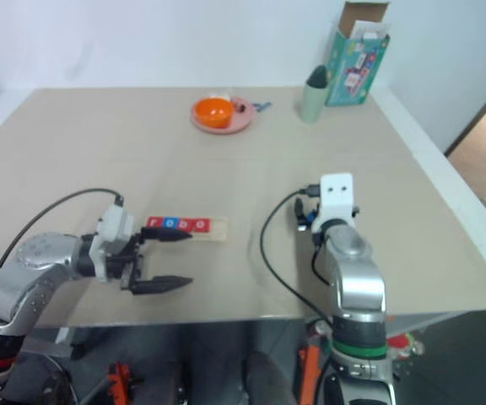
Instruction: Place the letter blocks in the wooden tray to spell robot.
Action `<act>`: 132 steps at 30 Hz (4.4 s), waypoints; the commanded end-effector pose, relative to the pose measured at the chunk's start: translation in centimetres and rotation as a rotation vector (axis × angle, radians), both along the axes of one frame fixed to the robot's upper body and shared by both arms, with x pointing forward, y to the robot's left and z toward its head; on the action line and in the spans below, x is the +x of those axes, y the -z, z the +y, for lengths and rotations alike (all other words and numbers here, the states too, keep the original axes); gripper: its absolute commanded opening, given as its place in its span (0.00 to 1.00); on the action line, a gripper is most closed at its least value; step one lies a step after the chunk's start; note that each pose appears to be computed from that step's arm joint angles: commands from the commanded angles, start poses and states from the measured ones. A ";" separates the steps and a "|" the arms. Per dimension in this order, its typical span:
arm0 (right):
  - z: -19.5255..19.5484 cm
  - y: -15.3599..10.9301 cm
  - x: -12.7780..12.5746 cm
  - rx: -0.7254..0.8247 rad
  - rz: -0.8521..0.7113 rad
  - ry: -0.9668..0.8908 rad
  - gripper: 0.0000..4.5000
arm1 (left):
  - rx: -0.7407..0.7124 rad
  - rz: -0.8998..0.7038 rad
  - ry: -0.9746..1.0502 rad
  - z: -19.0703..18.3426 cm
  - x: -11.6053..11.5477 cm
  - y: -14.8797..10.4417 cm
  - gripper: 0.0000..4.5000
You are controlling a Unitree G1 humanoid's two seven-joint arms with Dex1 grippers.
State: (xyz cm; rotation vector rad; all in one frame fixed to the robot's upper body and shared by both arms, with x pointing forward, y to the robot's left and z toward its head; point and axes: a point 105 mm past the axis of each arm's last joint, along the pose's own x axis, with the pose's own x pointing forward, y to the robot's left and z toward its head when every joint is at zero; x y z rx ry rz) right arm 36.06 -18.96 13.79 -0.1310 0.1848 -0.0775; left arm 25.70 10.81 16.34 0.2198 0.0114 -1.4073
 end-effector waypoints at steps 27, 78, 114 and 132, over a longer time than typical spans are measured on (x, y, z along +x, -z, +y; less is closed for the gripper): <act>1.9 1.3 -1.2 0.074 0.039 -0.053 0.37 | 0.032 -0.054 -0.011 0.7 0.0 0.3 1.00; 6.8 -3.5 0.2 -0.218 0.046 -1.257 0.99 | -0.005 -0.166 -0.140 1.2 1.7 0.6 1.00; 7.5 -0.8 2.8 -0.279 0.081 -1.434 0.26 | -0.052 -0.235 -0.354 2.6 2.2 0.3 1.00; 13.8 -0.4 1.4 -0.317 0.091 -1.523 0.26 | -0.020 -0.214 -0.434 4.4 2.8 1.3 1.00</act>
